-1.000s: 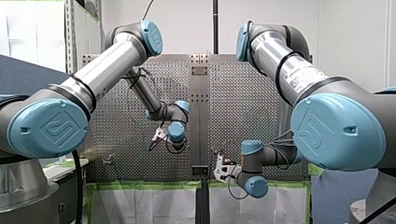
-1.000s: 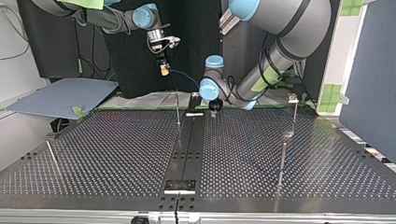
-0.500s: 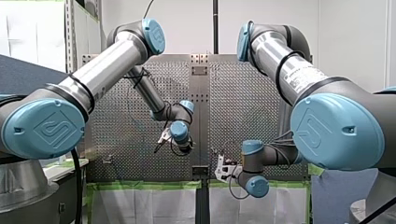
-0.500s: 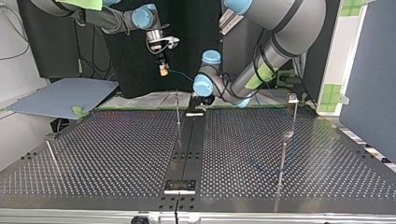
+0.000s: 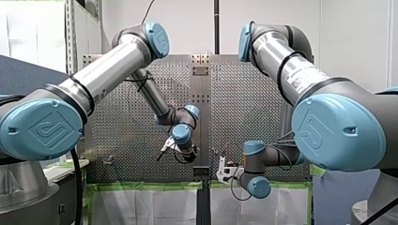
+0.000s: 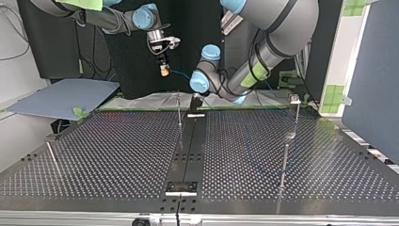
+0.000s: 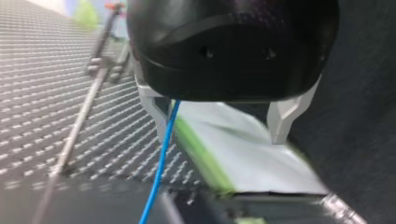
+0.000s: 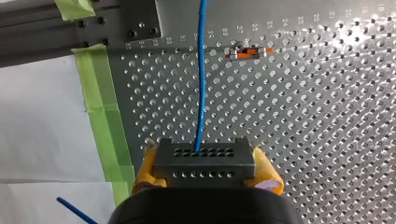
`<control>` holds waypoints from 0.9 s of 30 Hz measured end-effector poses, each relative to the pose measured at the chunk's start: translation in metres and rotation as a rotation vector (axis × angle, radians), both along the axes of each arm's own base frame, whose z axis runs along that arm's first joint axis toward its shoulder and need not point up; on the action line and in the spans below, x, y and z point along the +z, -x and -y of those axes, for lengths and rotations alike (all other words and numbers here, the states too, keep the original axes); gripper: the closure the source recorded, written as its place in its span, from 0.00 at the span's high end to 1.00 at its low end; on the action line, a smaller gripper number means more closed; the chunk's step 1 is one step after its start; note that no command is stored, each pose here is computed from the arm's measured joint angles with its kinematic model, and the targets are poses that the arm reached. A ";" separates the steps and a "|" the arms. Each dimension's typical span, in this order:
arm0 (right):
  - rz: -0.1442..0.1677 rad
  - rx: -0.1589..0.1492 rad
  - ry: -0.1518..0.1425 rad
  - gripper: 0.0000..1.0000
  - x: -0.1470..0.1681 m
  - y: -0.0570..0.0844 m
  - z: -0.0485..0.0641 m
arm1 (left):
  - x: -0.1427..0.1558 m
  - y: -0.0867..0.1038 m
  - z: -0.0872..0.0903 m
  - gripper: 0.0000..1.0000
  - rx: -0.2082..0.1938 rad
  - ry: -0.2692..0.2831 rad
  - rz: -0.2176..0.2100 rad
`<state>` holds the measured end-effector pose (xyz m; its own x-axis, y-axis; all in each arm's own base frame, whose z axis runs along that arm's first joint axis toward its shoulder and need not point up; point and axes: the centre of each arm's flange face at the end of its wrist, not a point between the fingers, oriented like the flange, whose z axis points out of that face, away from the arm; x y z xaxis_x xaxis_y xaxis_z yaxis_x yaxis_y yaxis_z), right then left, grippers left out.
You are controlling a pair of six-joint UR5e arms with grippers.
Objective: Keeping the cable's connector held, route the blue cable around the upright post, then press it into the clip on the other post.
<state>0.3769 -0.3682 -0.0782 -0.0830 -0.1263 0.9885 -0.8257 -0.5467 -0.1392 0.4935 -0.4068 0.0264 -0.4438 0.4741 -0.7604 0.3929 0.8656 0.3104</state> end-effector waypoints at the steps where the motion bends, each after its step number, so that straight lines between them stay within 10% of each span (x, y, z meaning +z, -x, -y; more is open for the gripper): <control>1: -0.005 0.000 0.000 0.00 0.000 0.000 0.000 | -0.002 0.001 0.002 1.00 -0.004 0.006 -0.003; 17: -0.051 -0.049 0.001 0.00 -0.002 0.008 0.003 | -0.005 0.015 0.042 1.00 -0.089 0.239 -0.011; 27: -0.048 -0.057 0.002 0.00 -0.002 0.009 0.006 | -0.005 0.020 0.047 1.00 -0.071 0.280 -0.030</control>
<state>0.3683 -0.3740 -0.0801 -0.0422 -0.1208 0.9918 -0.8610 -0.4992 -0.0975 0.4730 -0.4541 0.0219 -0.4413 0.2786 -0.8530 0.4609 0.8860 0.0509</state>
